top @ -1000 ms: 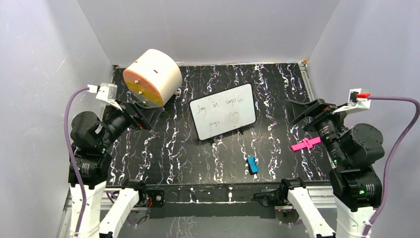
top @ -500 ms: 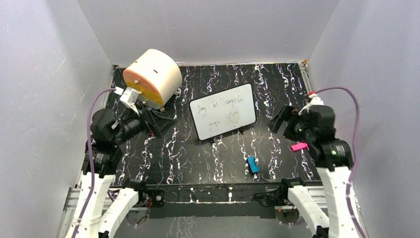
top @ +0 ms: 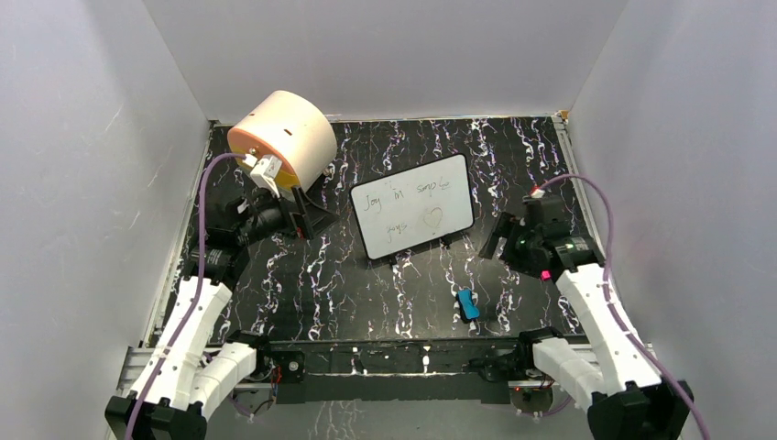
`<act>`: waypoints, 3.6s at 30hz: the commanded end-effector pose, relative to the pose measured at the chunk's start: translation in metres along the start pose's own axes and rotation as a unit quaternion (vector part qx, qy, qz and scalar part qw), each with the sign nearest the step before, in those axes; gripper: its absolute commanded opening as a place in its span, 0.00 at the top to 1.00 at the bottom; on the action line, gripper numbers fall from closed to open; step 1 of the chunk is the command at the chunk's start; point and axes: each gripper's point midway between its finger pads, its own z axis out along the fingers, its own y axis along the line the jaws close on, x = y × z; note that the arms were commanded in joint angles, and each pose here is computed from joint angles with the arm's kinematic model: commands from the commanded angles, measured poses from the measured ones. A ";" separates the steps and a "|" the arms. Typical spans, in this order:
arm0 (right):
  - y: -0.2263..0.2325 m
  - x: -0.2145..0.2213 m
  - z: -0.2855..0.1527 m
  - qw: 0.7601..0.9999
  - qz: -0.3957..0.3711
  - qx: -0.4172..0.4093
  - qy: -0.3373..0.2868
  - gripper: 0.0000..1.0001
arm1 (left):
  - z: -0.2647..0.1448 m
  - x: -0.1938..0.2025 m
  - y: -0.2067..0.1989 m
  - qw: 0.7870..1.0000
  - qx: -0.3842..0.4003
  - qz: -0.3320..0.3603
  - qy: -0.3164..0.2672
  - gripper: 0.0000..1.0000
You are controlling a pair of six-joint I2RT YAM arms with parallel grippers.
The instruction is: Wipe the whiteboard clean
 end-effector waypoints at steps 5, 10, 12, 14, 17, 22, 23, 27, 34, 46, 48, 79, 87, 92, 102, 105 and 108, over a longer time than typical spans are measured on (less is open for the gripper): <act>0.032 0.034 0.047 0.994 -0.027 0.100 -0.022 0.17 | 0.007 -0.007 -0.001 1.000 0.014 0.012 -0.019 0.02; 0.026 0.033 0.053 0.990 -0.047 0.127 -0.036 0.16 | 0.012 -0.002 0.006 1.000 0.009 0.008 -0.011 0.02; 0.023 0.044 0.058 0.991 -0.050 0.125 -0.018 0.16 | 0.014 0.000 0.009 1.000 0.006 0.006 -0.008 0.02; 0.027 0.063 0.067 0.994 -0.053 0.096 0.016 0.17 | 0.015 0.000 0.011 1.000 0.006 0.006 -0.008 0.02; 0.029 0.090 0.078 0.995 -0.050 0.062 0.063 0.27 | 0.016 0.002 0.012 1.000 0.006 0.005 -0.006 0.01; 0.026 0.108 0.082 0.992 -0.058 0.058 0.091 0.39 | 0.016 0.003 0.013 1.000 0.005 0.006 -0.005 0.02; 0.024 0.109 0.081 0.992 -0.060 0.063 0.091 0.39 | 0.017 0.004 0.014 1.000 0.005 0.005 -0.005 0.02; 0.018 0.113 0.080 0.990 -0.067 0.077 0.095 0.41 | 0.017 0.005 0.015 1.000 0.005 0.002 -0.006 0.02; 0.020 0.120 0.080 0.989 -0.078 0.081 0.099 0.52 | 0.018 0.007 0.016 1.000 0.003 -0.001 -0.007 0.02; 0.006 0.123 0.075 0.981 -0.108 0.145 0.075 0.61 | 0.017 0.011 0.022 1.000 -0.009 -0.007 -0.006 0.02; 0.008 0.123 0.075 0.980 -0.113 0.144 0.074 0.66 | 0.017 0.011 0.022 1.000 -0.011 -0.007 -0.007 0.02; 0.099 0.025 0.077 0.987 -0.126 0.010 -0.098 0.72 | 0.090 0.012 0.069 0.995 -0.036 0.025 -0.091 0.43; 0.118 0.001 0.069 0.984 -0.127 -0.036 -0.119 0.71 | 0.119 -0.009 0.043 0.990 0.072 0.085 -0.085 0.43; 0.130 -0.003 0.070 0.982 -0.135 -0.052 -0.118 0.71 | 0.142 -0.009 0.049 0.991 0.095 0.073 -0.056 0.49; 0.160 -0.027 0.062 0.968 -0.172 -0.092 -0.159 0.72 | 0.142 -0.014 0.061 0.991 0.108 0.058 -0.062 0.62; 0.173 -0.037 0.059 0.959 -0.188 -0.112 -0.181 0.72 | 0.135 -0.018 0.060 0.989 0.123 0.052 -0.071 0.60; 0.183 -0.045 0.059 0.953 -0.197 -0.120 -0.198 0.72 | 0.134 -0.016 0.054 0.986 0.143 0.053 -0.065 0.58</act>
